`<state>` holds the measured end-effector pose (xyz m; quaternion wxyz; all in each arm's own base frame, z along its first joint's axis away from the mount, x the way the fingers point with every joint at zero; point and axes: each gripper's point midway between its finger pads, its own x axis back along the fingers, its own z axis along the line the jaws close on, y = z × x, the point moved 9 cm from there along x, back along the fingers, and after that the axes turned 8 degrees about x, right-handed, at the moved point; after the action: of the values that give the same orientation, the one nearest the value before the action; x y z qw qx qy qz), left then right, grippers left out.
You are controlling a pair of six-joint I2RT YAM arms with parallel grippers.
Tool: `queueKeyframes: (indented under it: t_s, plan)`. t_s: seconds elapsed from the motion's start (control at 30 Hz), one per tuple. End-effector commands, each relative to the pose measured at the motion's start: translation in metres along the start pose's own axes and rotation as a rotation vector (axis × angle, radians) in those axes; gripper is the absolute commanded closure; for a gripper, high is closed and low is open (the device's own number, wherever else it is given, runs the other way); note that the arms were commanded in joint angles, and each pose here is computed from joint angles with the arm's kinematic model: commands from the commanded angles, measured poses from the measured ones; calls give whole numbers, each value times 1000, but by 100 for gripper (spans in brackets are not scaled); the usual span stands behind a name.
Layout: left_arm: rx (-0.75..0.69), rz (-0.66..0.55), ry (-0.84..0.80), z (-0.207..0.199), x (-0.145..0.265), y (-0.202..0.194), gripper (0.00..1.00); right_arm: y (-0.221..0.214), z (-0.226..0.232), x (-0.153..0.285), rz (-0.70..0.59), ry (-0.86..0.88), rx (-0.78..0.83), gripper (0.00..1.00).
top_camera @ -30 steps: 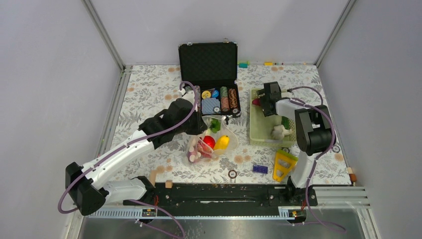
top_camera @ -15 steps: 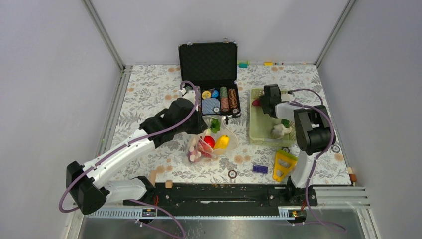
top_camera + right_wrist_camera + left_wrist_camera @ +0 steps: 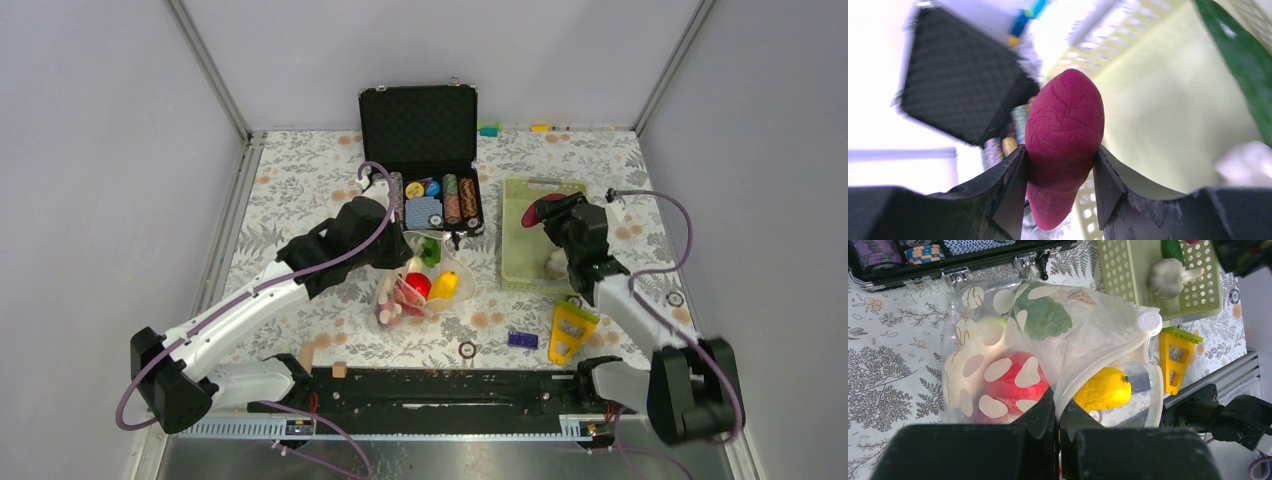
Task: Place the food in the zip-top bag and seal the zipper
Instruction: Pick up the fake vegetable from the bin, then place the fake vegetable in the zipper food storage bag.
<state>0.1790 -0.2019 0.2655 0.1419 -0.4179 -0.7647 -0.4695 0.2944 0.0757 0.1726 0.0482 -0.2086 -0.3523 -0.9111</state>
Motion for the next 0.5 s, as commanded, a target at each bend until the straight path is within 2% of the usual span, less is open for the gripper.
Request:
queueKeyframes:
  t_s: [0.0, 0.17, 0.37, 0.47]
  plan:
    - [9, -81, -68, -12, 13, 16, 100, 13, 44, 54, -16, 436, 281, 67]
    - [5, -90, -69, -12, 13, 18, 100, -10, 82, 130, 81, 944, 556, 64]
    - [4, -93, -79, -14, 15, 19, 100, -52, 99, 175, 254, 1253, 793, 62]
    - [8, -91, -87, -15, 16, 19, 100, -70, 103, 178, 313, 1310, 871, 61]
